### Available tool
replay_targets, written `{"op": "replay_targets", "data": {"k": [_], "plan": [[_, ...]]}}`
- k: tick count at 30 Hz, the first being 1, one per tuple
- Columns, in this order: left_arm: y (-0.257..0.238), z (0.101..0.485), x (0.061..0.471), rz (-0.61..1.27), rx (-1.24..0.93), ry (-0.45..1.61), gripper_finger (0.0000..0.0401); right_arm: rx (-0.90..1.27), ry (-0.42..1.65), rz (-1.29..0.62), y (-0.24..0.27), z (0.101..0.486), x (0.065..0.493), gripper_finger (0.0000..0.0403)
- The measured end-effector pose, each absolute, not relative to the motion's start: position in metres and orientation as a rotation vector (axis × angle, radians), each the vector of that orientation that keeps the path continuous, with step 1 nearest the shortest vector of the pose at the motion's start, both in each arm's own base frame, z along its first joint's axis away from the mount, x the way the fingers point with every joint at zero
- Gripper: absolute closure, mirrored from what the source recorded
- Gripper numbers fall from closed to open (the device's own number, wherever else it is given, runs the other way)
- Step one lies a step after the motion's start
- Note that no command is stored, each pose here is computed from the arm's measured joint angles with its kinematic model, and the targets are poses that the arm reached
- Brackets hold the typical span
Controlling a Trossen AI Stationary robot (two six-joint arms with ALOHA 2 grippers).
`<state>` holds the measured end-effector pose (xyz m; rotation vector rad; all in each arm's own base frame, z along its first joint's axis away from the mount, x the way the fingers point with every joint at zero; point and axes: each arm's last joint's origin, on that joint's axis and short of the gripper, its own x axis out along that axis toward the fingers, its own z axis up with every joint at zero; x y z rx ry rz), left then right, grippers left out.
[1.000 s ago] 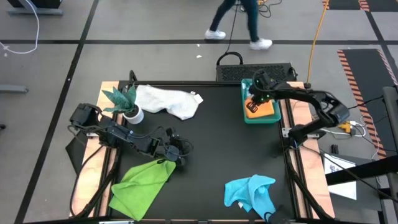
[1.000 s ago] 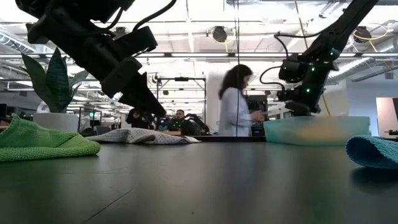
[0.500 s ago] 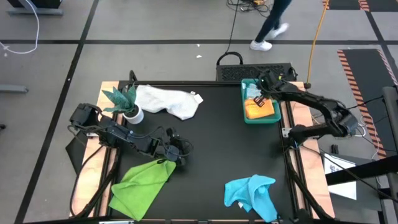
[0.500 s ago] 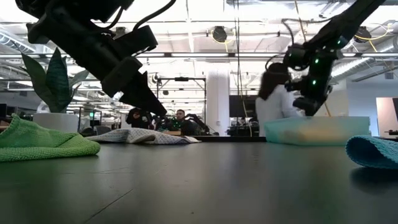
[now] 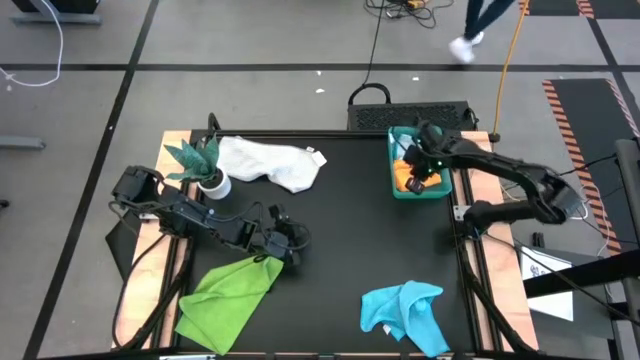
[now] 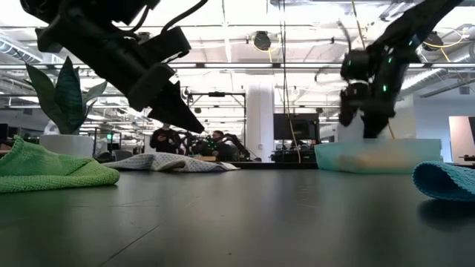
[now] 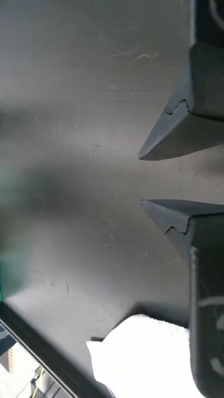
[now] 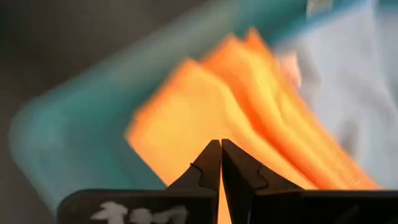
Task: Fold microfiber towels
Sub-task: Put the orange microfiber cloth into the green bin
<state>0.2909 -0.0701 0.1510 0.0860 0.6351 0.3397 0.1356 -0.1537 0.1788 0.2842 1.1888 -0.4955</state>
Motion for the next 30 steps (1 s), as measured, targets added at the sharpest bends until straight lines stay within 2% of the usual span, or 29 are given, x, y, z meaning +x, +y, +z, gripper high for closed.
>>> {"op": "replay_targets", "data": {"k": [3, 6, 8, 16, 22, 25, 30], "plan": [[-0.07, 0.151, 0.291, 0.336, 0.093, 0.636, 0.0286, 0.304, 1.292, -0.529, -0.166, 0.158, 0.135, 0.0399], [-0.07, 0.152, 0.292, 0.332, 0.102, 0.629, 0.0286, 0.29, 1.316, -0.736, -0.181, 0.149, 0.134, 0.0399], [-0.071, 0.153, 0.293, 0.314, 0.108, 0.611, 0.0286, 0.292, 1.293, -0.809, -0.187, 0.148, 0.133, 0.0399], [-0.067, 0.182, 0.298, 0.234, 0.11, 0.449, 0.0286, 0.378, 1.172, -0.897, -0.164, 0.186, 0.133, 0.0399], [-0.05, 0.211, 0.289, 0.277, 0.099, 0.385, 0.0286, 0.379, 1.045, -0.824, -0.117, 0.213, 0.146, 0.0399], [-0.048, 0.21, 0.287, 0.284, 0.107, 0.415, 0.0286, 0.376, 0.972, -0.794, -0.098, 0.216, 0.158, 0.0401], [-0.048, 0.203, 0.289, 0.29, 0.114, 0.445, 0.0286, 0.3, 1.03, -0.93, -0.102, 0.199, 0.164, 0.0402]]}}
